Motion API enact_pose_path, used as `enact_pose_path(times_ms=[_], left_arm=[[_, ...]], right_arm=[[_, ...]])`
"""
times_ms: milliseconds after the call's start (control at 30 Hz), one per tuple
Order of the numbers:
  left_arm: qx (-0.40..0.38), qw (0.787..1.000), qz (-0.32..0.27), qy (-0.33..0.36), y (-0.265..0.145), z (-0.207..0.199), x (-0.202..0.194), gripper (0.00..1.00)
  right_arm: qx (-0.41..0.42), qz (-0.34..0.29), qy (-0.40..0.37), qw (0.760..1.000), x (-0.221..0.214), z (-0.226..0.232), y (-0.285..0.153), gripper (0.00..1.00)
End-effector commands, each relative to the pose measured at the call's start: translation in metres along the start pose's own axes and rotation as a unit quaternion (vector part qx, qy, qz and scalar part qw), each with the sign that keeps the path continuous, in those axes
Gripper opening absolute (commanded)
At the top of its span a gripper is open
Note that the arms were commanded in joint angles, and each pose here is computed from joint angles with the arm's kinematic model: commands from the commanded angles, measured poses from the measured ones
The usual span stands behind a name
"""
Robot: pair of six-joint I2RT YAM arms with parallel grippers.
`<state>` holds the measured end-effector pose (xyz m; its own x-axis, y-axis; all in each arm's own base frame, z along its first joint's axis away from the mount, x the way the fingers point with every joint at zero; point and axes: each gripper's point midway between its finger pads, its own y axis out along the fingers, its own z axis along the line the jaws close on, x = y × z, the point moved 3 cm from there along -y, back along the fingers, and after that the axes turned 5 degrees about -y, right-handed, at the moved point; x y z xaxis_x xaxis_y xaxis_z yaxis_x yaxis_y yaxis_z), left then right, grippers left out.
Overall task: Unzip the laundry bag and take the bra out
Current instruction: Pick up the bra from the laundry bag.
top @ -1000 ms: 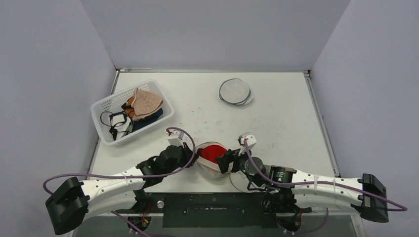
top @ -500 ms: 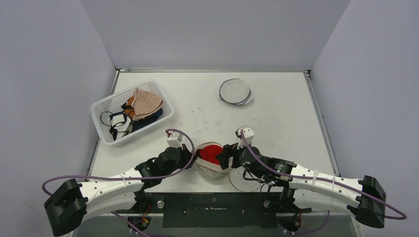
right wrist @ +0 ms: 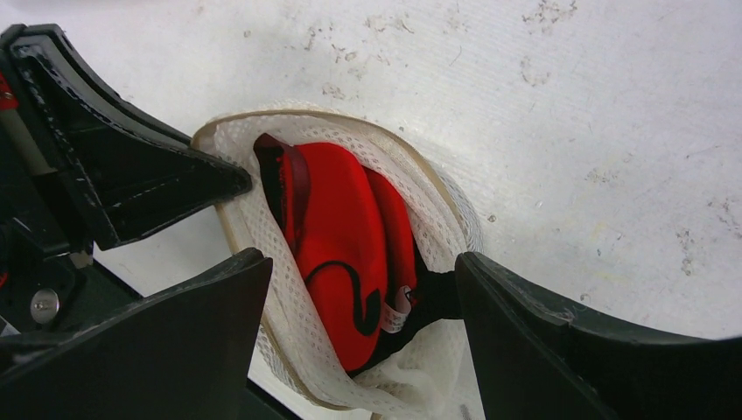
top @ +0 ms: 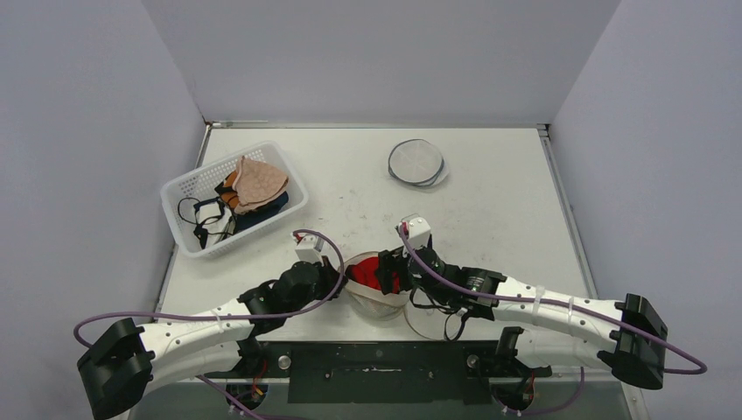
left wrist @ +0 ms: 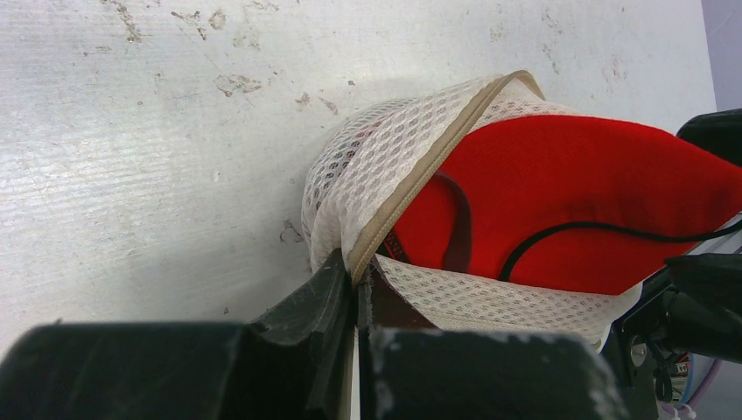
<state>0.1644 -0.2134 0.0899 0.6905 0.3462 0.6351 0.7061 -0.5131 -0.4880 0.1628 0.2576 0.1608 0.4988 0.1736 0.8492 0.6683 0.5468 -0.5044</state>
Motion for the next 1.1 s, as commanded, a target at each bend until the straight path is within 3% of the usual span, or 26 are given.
enact_pose_path(times_ms=[0,167,433,600,800,900,1067], left_arm=[[-0.003,1.0,-0.01,0.007,0.0,-0.002,0.004,0.0],[-0.004,1.0,-0.011,0.01,0.0,-0.004,0.005,0.0],[-0.003,1.0,-0.01,0.009,0.001,-0.004,0.005,0.0],[-0.001,1.0,-0.007,0.009,0.003,-0.003,0.003,0.0],[-0.003,1.0,-0.006,0.008,0.003,-0.004,0.003,0.0],[-0.004,1.0,-0.006,0.008,0.003,-0.004,0.002,0.0],[-0.004,1.0,-0.005,0.009,0.002,-0.004,0.003,0.0]], right_arm=[[0.0,0.007,0.003,1.0,-0.001,0.0,0.0,0.79],[0.02,0.03,-0.007,0.999,-0.013,0.008,0.009,0.7],[0.059,0.011,-0.021,0.998,-0.002,0.033,0.009,0.21],[0.079,-0.013,-0.041,0.996,0.008,0.051,-0.003,0.14],[0.091,-0.032,-0.091,0.991,0.011,0.073,-0.015,0.13],[0.084,-0.04,-0.117,0.989,0.01,0.079,-0.019,0.19],[0.063,-0.038,-0.129,0.989,0.009,0.081,-0.02,0.5]])
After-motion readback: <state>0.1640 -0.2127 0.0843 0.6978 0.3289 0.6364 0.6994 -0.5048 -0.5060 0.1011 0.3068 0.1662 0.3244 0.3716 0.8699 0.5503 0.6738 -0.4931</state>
